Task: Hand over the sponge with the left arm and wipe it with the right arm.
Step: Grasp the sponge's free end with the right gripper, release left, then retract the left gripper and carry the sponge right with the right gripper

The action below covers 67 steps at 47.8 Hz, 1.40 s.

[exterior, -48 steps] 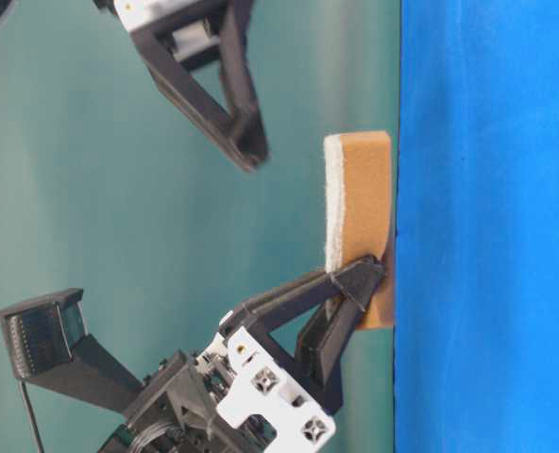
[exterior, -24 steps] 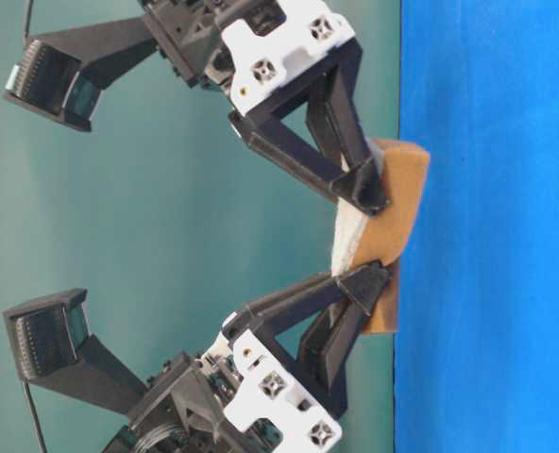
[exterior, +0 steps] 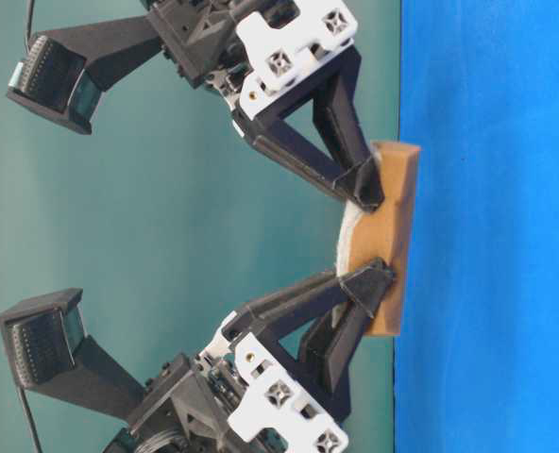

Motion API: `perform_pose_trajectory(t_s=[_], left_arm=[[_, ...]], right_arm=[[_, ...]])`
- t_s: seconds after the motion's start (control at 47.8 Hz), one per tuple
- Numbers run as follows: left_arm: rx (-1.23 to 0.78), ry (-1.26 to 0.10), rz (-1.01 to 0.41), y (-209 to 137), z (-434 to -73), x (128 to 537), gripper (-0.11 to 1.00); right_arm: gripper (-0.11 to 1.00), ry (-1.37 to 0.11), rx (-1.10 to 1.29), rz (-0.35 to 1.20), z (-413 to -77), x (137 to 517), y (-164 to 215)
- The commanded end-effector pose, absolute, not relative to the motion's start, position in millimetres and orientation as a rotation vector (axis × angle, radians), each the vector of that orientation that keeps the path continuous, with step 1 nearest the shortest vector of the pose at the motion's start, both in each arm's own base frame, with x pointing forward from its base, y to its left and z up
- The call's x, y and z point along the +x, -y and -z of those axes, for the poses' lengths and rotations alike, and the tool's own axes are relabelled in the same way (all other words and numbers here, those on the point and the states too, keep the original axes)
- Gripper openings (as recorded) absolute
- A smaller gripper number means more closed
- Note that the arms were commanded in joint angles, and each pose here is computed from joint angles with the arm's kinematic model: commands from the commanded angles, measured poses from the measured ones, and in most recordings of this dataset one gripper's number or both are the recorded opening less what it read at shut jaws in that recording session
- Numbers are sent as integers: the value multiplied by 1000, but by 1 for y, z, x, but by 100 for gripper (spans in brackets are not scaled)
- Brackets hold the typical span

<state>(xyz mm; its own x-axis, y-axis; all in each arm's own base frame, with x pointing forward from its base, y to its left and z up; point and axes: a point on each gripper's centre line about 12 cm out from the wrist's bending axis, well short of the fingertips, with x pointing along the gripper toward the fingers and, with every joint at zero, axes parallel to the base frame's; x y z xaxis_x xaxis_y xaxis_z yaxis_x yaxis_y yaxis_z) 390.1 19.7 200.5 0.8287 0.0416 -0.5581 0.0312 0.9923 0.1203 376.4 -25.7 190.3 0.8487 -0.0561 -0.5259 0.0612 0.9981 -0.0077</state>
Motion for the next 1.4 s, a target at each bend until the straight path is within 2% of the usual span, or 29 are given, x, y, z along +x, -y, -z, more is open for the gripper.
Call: perform_pose_trajectory(t_s=[0.0,0.377,0.398,0.565,0.607,0.649,1.026,1.256,1.382], left_arm=[[134,-536,-2,-17,-217,392,22],[130,-493,-8,-17,-224,389,21],[130,-487,-9,-17,-224,388,25],[133,-421,-11,-15,-230,375,77],[139,-394,-5,-12,-234,370,86],[141,-377,-1,-9,-236,364,91],[106,-263,-3,-4,-245,306,90],[106,-238,-2,-3,-247,294,89],[106,-243,-3,-4,-246,295,89]], right_arm=[[22,-523,6,64,-201,381,27],[22,-514,3,65,-205,379,28],[22,-513,3,65,-206,378,28],[22,-500,3,65,-211,373,27],[22,-499,3,65,-212,371,27],[22,-497,4,65,-212,369,27],[22,-494,4,65,-214,356,26],[22,-505,4,66,-211,356,26],[22,-546,6,65,-195,360,26]])
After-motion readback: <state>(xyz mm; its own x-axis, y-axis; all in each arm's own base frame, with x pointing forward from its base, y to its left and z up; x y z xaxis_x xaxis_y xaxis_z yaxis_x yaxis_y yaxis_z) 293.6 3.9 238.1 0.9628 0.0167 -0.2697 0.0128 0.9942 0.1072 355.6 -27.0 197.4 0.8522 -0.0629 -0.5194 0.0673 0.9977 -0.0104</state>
